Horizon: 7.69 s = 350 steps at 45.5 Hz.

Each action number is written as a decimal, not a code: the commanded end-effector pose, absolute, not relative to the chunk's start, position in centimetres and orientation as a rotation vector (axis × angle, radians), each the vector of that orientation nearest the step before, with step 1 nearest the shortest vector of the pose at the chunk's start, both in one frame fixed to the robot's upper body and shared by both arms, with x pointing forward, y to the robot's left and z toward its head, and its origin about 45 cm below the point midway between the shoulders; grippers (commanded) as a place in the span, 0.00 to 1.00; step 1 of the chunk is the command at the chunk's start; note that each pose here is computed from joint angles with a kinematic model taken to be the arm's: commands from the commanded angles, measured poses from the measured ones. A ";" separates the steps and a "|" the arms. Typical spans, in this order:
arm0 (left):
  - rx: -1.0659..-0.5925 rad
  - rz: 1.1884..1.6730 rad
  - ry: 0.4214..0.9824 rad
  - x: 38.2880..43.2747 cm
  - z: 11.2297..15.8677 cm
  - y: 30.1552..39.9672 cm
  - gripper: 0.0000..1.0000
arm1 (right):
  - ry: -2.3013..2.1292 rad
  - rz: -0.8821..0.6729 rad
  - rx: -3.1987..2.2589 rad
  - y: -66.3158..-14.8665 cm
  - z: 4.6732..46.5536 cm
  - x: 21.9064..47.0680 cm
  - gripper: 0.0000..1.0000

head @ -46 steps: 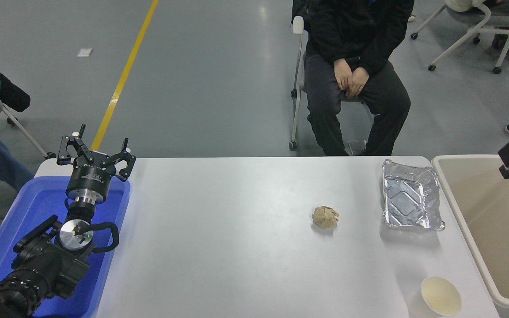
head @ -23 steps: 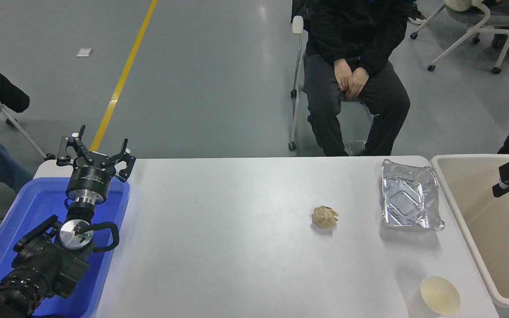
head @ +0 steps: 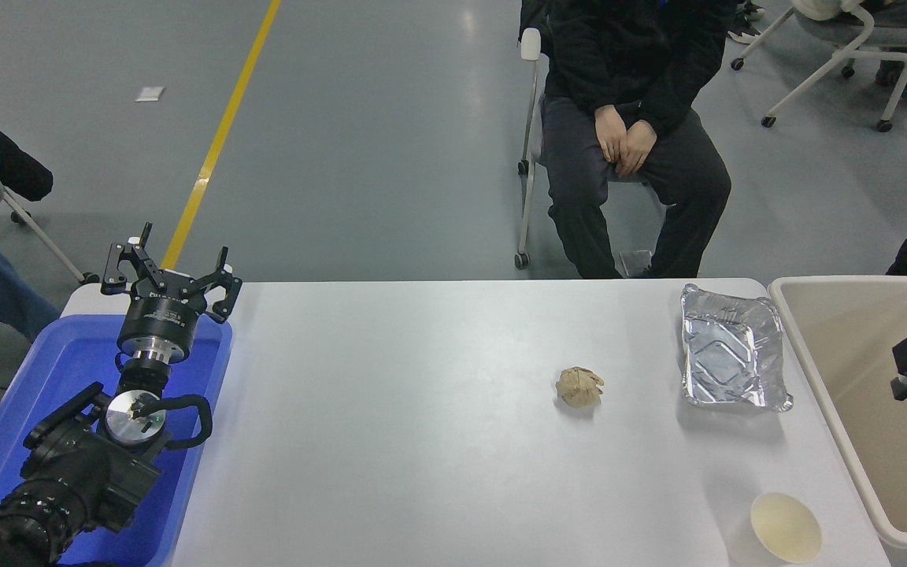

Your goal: Pick up paper cup place in dustbin

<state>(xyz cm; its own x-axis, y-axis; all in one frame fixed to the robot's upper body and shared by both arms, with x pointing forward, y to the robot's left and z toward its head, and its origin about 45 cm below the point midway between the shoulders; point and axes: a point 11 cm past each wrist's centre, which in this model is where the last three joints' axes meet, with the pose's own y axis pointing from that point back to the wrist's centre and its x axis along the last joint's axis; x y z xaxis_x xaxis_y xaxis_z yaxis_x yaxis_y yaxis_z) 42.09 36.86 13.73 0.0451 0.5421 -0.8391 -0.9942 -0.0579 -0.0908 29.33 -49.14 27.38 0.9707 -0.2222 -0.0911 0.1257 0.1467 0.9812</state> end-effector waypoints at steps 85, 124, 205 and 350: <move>-0.865 1.432 0.692 42.08 13.72 36.84 0.99 | -0.025 -0.219 1.641 -41.8 13.7 24.1 0.98; -0.868 1.433 0.691 42.09 13.74 36.87 0.99 | -0.057 -0.180 1.623 -42.4 11.8 23.3 0.71; -0.869 1.432 0.691 42.09 13.75 36.86 0.99 | -0.077 0.008 1.575 -42.3 31.1 30.9 0.00; -0.864 1.434 0.690 42.07 13.70 36.88 0.99 | -0.825 0.222 1.142 -61.2 16.8 31.3 0.00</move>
